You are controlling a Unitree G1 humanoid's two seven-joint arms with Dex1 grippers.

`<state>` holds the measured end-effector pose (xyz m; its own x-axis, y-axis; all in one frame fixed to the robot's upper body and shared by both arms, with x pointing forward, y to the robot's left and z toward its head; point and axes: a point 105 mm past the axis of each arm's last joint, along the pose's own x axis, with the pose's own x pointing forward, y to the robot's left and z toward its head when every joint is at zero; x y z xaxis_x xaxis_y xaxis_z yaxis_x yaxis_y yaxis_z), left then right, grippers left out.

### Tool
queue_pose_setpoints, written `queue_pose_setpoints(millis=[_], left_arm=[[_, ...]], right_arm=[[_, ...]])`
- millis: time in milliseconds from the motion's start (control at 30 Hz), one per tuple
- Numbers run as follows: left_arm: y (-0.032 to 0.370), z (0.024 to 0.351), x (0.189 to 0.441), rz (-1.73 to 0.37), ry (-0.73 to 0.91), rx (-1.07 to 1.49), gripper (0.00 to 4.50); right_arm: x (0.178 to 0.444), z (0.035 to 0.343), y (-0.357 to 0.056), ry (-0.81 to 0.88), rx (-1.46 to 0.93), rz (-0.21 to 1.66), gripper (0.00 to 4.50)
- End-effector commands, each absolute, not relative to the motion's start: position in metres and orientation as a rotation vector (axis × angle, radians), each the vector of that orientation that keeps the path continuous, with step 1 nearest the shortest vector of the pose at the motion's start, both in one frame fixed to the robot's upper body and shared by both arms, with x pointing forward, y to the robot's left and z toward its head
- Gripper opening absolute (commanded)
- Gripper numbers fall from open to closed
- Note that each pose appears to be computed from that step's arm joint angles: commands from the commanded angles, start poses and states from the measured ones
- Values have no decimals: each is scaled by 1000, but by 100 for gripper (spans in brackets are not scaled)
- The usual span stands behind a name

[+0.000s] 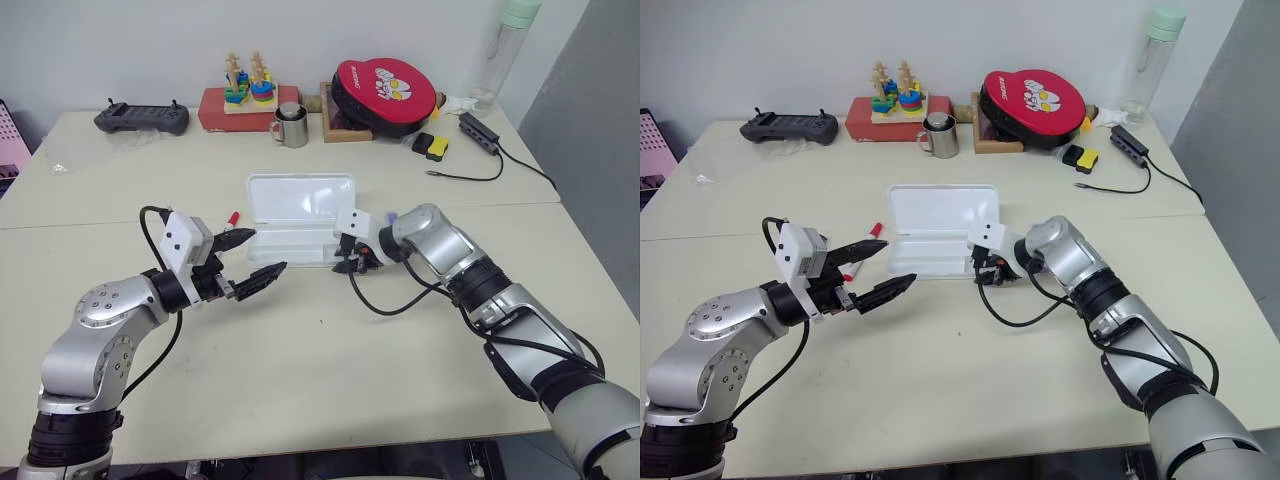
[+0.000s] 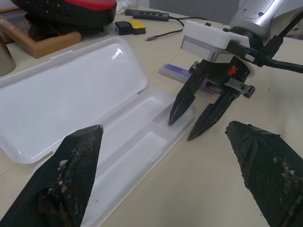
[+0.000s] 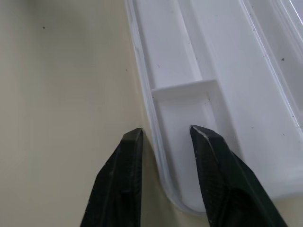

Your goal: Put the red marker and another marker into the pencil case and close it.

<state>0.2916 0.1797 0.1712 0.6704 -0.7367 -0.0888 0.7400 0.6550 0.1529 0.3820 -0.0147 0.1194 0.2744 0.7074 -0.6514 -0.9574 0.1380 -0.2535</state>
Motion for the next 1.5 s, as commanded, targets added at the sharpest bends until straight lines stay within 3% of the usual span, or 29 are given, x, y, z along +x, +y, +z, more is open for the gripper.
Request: queue_pose_setpoints(millis=[33,167,333,500,800,1067,1233,1500], left_arm=[[183,184,289,-823,-31,224,450],[185,183,289,-820,-27,225,450],[199,182,285,-779,-5,244,450],[216,180,274,-743,38,246,450],[241,162,267,-648,117,239,450],[245,159,269,-631,135,224,450],[257,155,276,-557,163,221,450],[283,134,308,-381,272,236,450]], right_arm=[[387,121,-17,413,-728,1238,60],[388,126,-17,388,-739,1250,6],[378,134,-16,324,-782,1310,6],[350,137,-17,297,-799,1395,6],[293,116,-14,312,-803,1513,6],[282,107,-17,314,-817,1520,6],[290,117,-15,278,-783,1484,121],[286,193,1,41,-521,1501,323]])
